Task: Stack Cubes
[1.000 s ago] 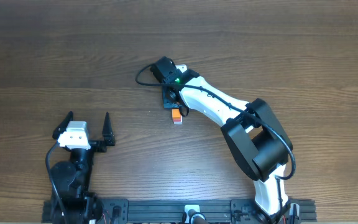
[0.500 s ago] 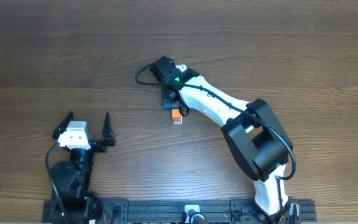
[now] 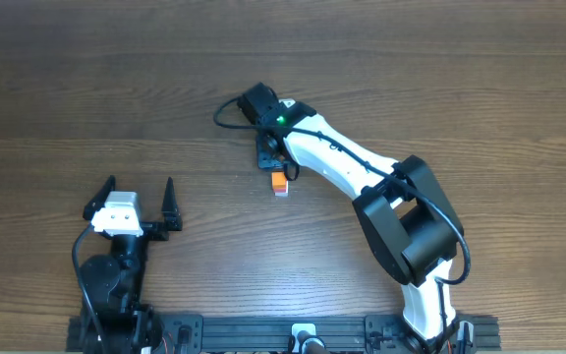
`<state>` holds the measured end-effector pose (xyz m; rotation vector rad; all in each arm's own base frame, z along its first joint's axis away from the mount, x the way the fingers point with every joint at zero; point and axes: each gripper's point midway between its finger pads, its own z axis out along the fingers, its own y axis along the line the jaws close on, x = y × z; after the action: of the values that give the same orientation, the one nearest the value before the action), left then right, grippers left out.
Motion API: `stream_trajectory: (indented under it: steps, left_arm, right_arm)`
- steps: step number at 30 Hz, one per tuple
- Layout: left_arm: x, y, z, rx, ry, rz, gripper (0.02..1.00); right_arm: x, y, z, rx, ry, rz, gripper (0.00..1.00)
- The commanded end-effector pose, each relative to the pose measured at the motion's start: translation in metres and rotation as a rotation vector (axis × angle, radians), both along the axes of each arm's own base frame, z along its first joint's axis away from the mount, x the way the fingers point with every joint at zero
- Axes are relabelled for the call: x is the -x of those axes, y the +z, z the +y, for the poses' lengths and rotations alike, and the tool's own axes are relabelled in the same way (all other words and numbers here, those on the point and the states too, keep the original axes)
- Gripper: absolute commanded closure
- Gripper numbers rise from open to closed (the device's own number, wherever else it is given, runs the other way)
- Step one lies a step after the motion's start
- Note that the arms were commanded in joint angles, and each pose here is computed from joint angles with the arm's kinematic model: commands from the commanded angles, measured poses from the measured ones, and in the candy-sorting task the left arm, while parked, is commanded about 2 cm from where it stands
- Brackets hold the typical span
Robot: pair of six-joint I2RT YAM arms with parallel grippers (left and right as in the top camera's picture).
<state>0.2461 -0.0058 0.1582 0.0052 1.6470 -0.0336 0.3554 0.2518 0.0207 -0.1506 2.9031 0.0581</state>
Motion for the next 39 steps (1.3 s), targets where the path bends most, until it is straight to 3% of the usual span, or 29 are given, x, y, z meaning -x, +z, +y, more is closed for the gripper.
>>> stream_trajectory:
  steps: [1,19,23,30,39]
  left_arm:
    - [0.000,-0.002,-0.001,-0.014,-0.009,-0.001,0.018]
    - [0.000,-0.002,-0.001,-0.014,-0.009,-0.001,0.018]
    - [0.000,-0.002,-0.001,-0.014,-0.009,-0.001,0.020]
    - [0.000,-0.002,-0.001,-0.014,-0.009,-0.001,0.018]
    - [0.000,-0.002,-0.001,-0.014,-0.009,-0.001,0.020]
  right_arm:
    - [-0.005,0.003,0.005,-0.026,0.005,0.007,0.562]
    - [-0.006,-0.004,0.003,-0.006,-0.005,0.058,0.540]
    - [-0.006,-0.005,0.003,-0.006,-0.005,0.058,0.597]
    - [-0.005,-0.009,0.002,-0.001,-0.005,0.067,0.590]
    - [-0.005,-0.010,0.002,0.001,-0.005,0.069,0.689]
